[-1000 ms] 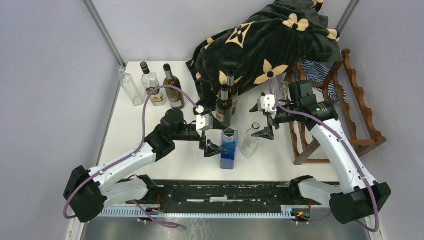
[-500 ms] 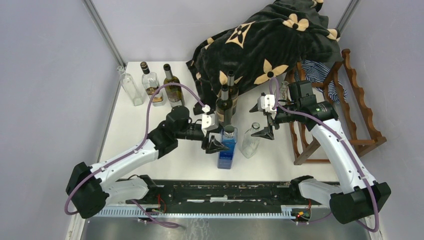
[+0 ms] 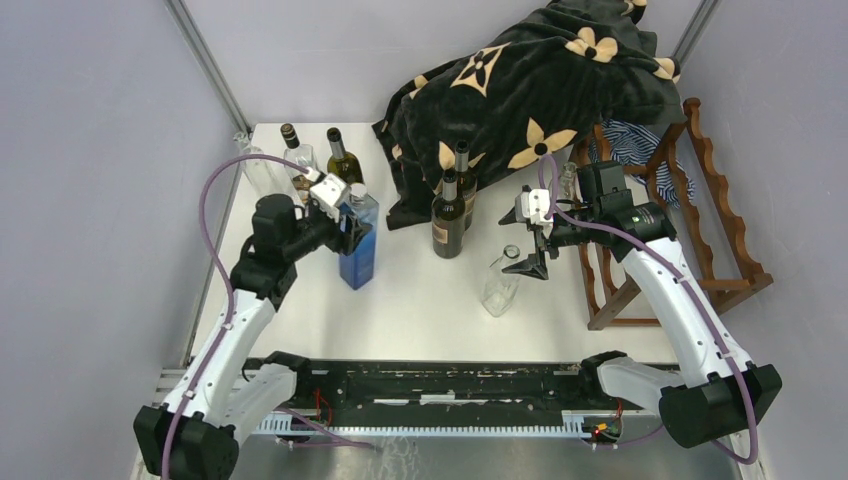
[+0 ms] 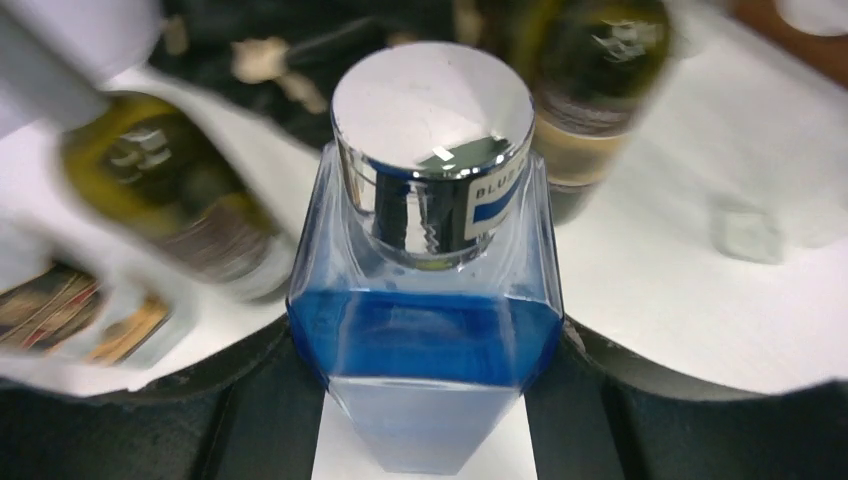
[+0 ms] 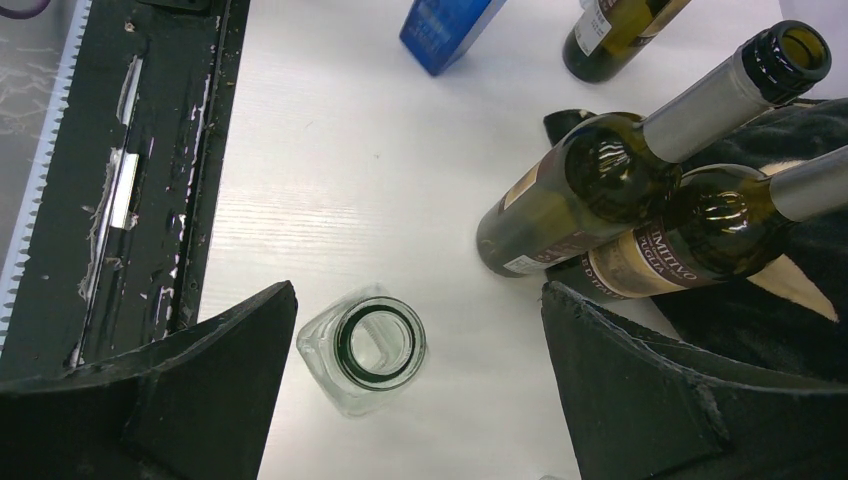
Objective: Put the wine bottle on the wine rack
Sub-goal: Move the wine bottle to the center of the board.
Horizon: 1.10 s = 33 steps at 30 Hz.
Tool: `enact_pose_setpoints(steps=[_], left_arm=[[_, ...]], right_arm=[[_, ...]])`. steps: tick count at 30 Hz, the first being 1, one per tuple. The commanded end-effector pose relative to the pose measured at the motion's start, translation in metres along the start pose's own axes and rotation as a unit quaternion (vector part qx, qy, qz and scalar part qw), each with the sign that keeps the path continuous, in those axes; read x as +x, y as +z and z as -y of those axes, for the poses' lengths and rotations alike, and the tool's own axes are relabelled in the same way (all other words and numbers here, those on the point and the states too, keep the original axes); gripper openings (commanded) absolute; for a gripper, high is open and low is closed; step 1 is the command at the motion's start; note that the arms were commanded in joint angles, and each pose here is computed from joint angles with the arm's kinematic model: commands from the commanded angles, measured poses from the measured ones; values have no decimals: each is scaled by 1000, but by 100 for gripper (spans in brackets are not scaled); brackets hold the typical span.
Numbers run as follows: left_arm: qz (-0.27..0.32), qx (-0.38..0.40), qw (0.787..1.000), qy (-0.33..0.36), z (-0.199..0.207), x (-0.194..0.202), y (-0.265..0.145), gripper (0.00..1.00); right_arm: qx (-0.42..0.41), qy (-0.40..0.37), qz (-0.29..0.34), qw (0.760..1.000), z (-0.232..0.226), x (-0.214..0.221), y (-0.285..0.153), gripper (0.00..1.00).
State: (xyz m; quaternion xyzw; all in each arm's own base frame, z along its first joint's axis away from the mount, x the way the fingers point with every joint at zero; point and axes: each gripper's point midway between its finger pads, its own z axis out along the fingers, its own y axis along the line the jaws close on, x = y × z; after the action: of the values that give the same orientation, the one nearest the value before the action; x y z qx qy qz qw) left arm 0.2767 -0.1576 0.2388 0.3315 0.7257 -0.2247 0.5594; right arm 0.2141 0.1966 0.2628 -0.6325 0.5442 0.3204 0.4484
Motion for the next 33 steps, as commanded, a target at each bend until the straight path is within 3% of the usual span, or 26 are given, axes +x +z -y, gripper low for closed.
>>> enact_pose_setpoints(steps=[1, 6, 9, 13, 19, 22, 27, 33], left_arm=[[67, -200, 977, 28, -84, -57, -29, 2], [106, -387, 916, -15, -157, -61, -84, 2], [115, -503, 855, -50, -201, -49, -128, 2], [140, -572, 802, -95, -232, -30, -158, 2], [153, -583, 788, -129, -247, -15, -162, 4], [152, -596, 777, -133, -246, -7, -167, 17], [153, -615, 760, -148, -241, 3, -176, 49], [149, -616, 758, -156, -235, 4, -180, 72]], right_arm=[[2, -17, 15, 1000, 2, -10, 0, 98], [-1, -19, 16, 1000, 1, -10, 0, 98], [-4, -19, 20, 1000, 1, -10, 1, 98], [-5, -19, 22, 1000, 1, -12, 1, 98], [-7, -20, 21, 1000, -1, -10, 1, 98], [-8, -20, 22, 1000, -1, -10, 1, 98], [-8, -21, 23, 999, 0, -11, 2, 98], [-8, -21, 23, 999, -1, -10, 2, 98]])
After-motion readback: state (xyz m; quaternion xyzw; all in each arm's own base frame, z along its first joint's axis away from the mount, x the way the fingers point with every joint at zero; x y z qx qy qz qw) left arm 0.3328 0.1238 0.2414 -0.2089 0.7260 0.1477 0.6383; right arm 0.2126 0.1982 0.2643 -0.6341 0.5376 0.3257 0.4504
